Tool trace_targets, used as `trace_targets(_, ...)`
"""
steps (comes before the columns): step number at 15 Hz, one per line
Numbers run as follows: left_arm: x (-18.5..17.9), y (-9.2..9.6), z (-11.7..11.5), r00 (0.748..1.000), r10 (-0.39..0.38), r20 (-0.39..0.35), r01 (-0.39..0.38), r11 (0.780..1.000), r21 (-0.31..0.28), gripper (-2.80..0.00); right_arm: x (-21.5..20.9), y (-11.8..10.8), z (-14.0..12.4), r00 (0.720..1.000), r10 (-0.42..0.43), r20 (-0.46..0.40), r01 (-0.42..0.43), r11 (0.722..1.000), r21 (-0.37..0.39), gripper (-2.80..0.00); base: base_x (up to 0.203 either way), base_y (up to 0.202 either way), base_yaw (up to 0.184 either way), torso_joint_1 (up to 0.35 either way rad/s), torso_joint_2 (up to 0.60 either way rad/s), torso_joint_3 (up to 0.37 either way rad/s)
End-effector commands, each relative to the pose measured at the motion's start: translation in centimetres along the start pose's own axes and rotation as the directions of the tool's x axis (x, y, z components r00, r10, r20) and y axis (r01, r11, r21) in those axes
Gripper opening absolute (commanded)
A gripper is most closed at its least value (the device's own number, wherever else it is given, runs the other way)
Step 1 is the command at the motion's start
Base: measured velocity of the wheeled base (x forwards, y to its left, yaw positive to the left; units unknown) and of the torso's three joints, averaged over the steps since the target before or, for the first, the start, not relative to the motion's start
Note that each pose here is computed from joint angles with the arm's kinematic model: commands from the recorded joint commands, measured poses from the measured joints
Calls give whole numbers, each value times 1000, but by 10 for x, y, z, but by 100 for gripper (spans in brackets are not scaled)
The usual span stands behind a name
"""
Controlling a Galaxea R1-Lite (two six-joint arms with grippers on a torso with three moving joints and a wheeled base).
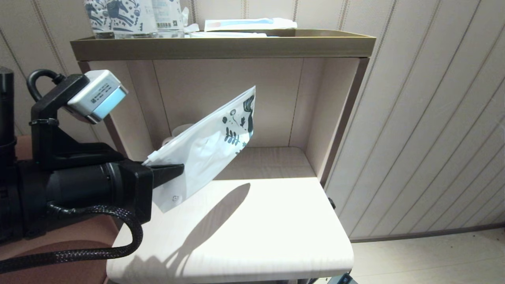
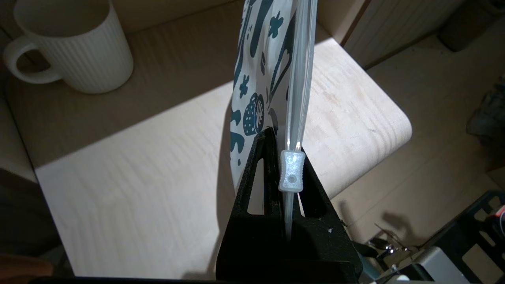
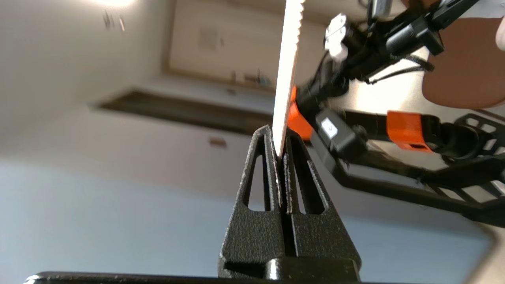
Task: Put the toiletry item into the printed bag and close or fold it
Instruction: Place the comb into the storage bag
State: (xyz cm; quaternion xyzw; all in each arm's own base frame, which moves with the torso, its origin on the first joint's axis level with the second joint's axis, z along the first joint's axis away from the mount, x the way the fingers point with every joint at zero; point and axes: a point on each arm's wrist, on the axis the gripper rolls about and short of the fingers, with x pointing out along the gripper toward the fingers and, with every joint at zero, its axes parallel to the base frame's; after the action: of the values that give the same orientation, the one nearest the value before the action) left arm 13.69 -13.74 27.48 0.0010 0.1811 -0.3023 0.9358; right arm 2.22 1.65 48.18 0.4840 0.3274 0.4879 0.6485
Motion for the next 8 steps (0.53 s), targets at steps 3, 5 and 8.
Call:
trace_targets(3,14,-2,-1,999,-1,39,2,1000,-6,-280,-3,0,13,993,-78,86,78,997,3,-280,0,0,0,0,0,0)
trace_targets(5,9,-1,-1,999,1,54,-1,1000,-6,-280,-1,4,-1,995,-73,70,83,984,-156,-280,0,0,0,0,0,0)
trace_targets(8,1,0,1,998,1,69,0,1000,-7,-280,3,14,-28,986,-95,137,139,920,-366,-280,0,0,0,0,0,0)
